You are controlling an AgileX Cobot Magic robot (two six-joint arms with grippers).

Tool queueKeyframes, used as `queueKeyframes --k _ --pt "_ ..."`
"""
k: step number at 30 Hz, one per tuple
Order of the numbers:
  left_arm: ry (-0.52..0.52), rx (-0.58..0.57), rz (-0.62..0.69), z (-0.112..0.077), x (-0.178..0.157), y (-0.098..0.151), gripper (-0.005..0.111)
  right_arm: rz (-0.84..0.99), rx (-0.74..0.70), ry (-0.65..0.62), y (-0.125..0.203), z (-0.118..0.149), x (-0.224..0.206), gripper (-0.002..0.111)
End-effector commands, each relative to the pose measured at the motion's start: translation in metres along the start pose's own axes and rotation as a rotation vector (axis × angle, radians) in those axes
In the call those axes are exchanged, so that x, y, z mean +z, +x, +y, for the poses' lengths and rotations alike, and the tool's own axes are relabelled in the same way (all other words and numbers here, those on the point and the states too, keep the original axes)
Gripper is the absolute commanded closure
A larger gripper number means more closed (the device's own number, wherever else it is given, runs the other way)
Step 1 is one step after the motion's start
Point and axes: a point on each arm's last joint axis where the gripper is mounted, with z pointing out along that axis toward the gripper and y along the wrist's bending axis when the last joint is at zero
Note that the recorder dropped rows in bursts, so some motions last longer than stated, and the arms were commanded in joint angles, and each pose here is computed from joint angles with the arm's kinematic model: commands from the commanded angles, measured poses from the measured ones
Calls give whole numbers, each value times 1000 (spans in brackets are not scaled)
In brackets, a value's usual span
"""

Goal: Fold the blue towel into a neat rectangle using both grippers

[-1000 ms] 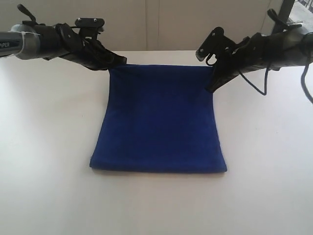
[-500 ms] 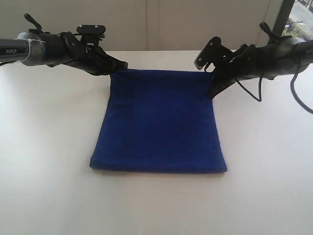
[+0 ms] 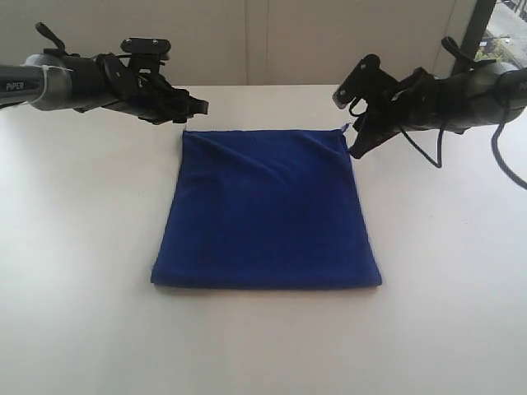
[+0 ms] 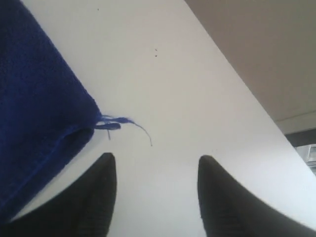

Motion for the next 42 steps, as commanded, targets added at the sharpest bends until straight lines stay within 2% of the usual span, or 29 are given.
queueKeyframes --k 1,4,6,9,11,16,20,23,30,42 --pt "12 -3 15 1 -8 -7 56 -13 194 13 -4 -7 -6 76" --pt "26 -13 52 9 -24 -16 63 -5 310 -29 -16 -14 -21 95" --pt "36 -35 95 19 -39 -22 75 39 384 -110 -26 -20 -34 108" --pt "55 -93 172 32 -61 -28 94 133 481 -240 -37 -27 -48 108" --pt "73 -130 214 35 -73 -30 106 157 515 -286 -50 -34 -56 108" --pt "157 -173 348 23 -85 -25 107 153 641 -291 -68 -48 -54 108" --pt "224 -186 464 9 -79 -10 107 224 693 -338 -52 -32 -24 108" --pt "251 -173 496 -1 -76 -5 107 238 735 -373 -42 -19 -5 108" --pt "308 -102 524 -27 -72 1 107 225 756 -380 -34 -10 17 88" --pt "325 -126 633 -28 -38 39 107 193 757 -323 -26 -7 33 87"
